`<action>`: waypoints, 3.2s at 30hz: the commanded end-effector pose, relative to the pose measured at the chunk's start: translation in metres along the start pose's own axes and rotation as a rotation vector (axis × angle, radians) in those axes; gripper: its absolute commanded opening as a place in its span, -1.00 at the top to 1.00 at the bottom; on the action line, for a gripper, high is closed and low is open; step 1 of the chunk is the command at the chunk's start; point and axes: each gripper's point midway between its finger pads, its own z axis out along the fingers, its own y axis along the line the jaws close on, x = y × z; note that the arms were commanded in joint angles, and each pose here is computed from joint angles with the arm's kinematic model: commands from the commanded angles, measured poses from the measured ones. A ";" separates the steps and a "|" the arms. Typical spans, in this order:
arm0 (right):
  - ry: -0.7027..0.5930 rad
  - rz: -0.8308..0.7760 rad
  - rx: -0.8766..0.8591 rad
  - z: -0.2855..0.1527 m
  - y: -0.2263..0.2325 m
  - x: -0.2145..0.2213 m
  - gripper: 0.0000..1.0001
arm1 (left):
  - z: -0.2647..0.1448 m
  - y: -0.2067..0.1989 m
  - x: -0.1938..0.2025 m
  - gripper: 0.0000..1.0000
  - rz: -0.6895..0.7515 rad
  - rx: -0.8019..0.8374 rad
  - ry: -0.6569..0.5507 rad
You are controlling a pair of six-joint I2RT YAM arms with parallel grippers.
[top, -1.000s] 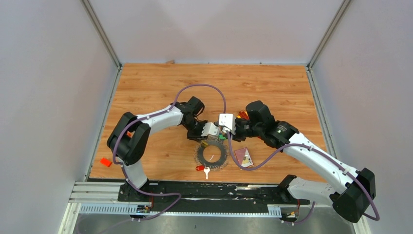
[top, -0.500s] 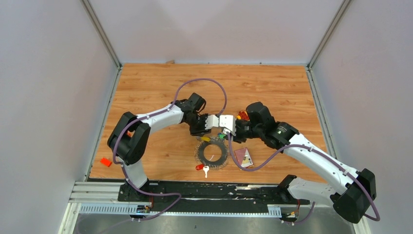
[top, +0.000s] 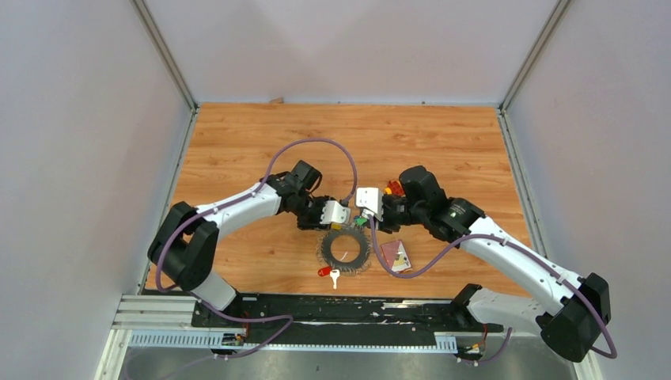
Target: Put the keys on the keyring
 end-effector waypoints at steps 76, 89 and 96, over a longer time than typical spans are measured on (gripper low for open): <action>-0.082 0.010 0.051 -0.027 -0.017 -0.026 0.38 | -0.056 0.014 -0.100 1.00 0.001 0.004 -0.320; -0.251 0.015 -0.025 -0.050 -0.020 -0.070 0.39 | -0.128 0.025 -0.172 1.00 -0.153 -0.133 -0.601; -0.285 0.041 -0.051 -0.044 -0.023 -0.078 0.29 | -0.140 0.022 -0.186 1.00 -0.211 -0.153 -0.676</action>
